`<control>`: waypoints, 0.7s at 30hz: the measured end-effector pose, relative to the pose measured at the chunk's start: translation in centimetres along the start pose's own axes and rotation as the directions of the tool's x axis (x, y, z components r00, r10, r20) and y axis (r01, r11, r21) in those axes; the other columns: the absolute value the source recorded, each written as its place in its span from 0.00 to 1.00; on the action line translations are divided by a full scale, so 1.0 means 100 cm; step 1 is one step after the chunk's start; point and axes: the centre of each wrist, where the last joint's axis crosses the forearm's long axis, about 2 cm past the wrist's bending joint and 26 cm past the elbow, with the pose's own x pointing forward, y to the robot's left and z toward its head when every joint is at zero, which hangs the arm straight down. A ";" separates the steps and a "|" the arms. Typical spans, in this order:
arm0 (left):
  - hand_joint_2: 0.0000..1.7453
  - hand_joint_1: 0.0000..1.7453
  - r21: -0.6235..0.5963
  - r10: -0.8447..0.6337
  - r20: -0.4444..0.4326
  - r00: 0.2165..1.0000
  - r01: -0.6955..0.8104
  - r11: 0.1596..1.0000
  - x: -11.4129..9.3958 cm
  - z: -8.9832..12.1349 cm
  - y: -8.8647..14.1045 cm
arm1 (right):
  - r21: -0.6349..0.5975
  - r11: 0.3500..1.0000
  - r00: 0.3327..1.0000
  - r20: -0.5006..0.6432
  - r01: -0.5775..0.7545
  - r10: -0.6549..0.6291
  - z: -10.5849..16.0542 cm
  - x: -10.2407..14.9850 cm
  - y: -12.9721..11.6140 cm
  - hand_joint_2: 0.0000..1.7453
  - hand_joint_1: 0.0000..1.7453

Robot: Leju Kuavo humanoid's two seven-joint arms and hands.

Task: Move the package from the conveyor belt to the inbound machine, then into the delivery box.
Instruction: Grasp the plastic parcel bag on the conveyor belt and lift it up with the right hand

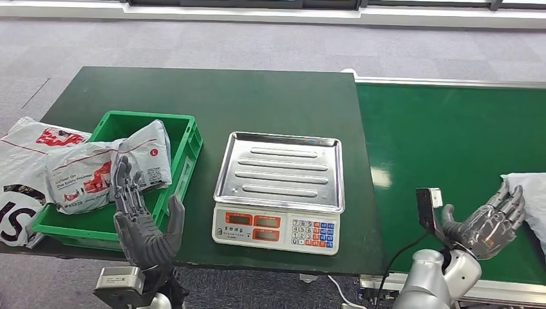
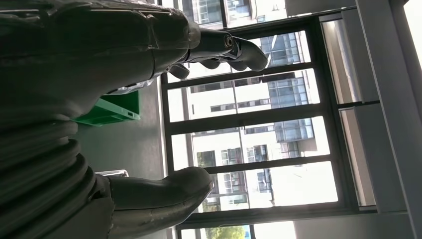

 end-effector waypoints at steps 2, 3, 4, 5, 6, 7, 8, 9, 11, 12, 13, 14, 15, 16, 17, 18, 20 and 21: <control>1.00 0.00 0.000 0.000 0.000 1.000 0.000 1.000 0.000 0.000 0.000 | 0.008 1.000 1.000 -0.031 -0.001 0.001 -0.001 -0.002 0.001 1.00 0.00; 1.00 0.00 0.000 0.000 0.000 1.000 0.000 1.000 0.000 0.000 0.000 | 0.011 1.000 0.999 -0.045 -0.001 0.002 -0.001 -0.003 0.002 1.00 0.00; 1.00 0.00 0.001 0.000 0.000 1.000 0.000 1.000 0.000 0.000 0.000 | 0.017 1.000 0.998 -0.063 -0.004 0.005 -0.002 -0.004 0.002 1.00 0.00; 1.00 0.00 0.002 0.001 -0.001 1.000 -0.001 1.000 0.000 0.000 0.000 | 0.024 1.000 0.996 -0.084 -0.008 0.010 -0.002 -0.005 0.003 1.00 0.00; 1.00 0.00 0.005 0.002 -0.002 1.000 -0.002 1.000 0.000 0.000 0.000 | 0.032 0.999 0.994 -0.112 -0.014 0.018 -0.003 -0.005 0.003 1.00 0.00; 1.00 0.00 0.009 0.002 -0.003 1.000 -0.002 1.000 0.000 0.000 0.000 | 0.041 0.999 0.989 -0.146 -0.021 0.027 -0.005 -0.006 0.004 1.00 0.00; 1.00 0.00 0.013 0.002 -0.005 1.000 -0.002 1.000 0.000 0.000 0.001 | 0.052 0.998 0.982 -0.186 -0.028 0.038 -0.007 -0.007 0.005 1.00 0.00; 1.00 0.00 0.018 0.002 -0.006 1.000 -0.001 1.000 0.000 0.000 0.001 | 0.066 0.997 0.971 -0.232 -0.036 0.050 -0.008 -0.008 0.006 1.00 0.00; 1.00 0.00 0.023 0.001 -0.006 1.000 -0.001 1.000 0.001 0.000 0.001 | 0.099 0.994 0.943 -0.324 -0.047 0.077 -0.013 -0.009 0.009 1.00 0.00; 1.00 0.00 0.024 0.001 -0.006 1.000 -0.001 1.000 0.001 0.000 0.001 | 0.118 0.992 0.926 -0.366 -0.050 0.090 -0.014 -0.010 0.011 1.00 0.00; 1.00 0.00 0.025 0.001 -0.005 1.000 -0.001 1.000 0.001 0.000 0.002 | 0.137 0.989 0.912 -0.397 -0.050 0.101 -0.016 -0.010 0.014 1.00 0.00; 1.00 0.00 0.027 0.000 -0.003 1.000 0.000 1.000 0.001 0.000 0.002 | 0.156 0.987 0.902 -0.416 -0.049 0.111 -0.017 -0.011 0.016 1.00 0.00; 1.00 0.00 0.029 -0.001 -0.003 1.000 0.001 1.000 0.002 0.000 0.002 | 0.172 0.984 0.897 -0.426 -0.048 0.118 -0.018 -0.011 0.018 1.00 0.00; 1.00 0.00 0.031 -0.002 -0.002 1.000 0.002 1.000 0.002 0.000 0.002 | 0.186 0.981 0.896 -0.427 -0.048 0.124 -0.019 -0.011 0.020 1.00 0.00; 1.00 0.00 0.033 -0.003 -0.001 1.000 0.003 0.999 0.003 0.000 0.002 | 0.197 0.979 0.897 -0.424 -0.047 0.129 -0.019 -0.010 0.022 1.00 0.00; 1.00 0.00 0.035 -0.003 0.000 1.000 0.003 0.999 0.003 0.000 0.003 | 0.207 0.977 0.898 -0.420 -0.048 0.133 -0.020 -0.010 0.023 1.00 0.00; 1.00 0.00 0.036 -0.003 0.001 1.000 0.003 0.999 0.004 0.000 0.003 | 0.224 0.974 0.901 -0.411 -0.048 0.139 -0.021 -0.009 0.025 1.00 0.00; 1.00 0.00 0.036 -0.003 0.001 1.000 0.003 0.999 0.004 0.000 0.003 | 0.230 0.972 0.901 -0.409 -0.048 0.141 -0.021 -0.009 0.025 1.00 0.00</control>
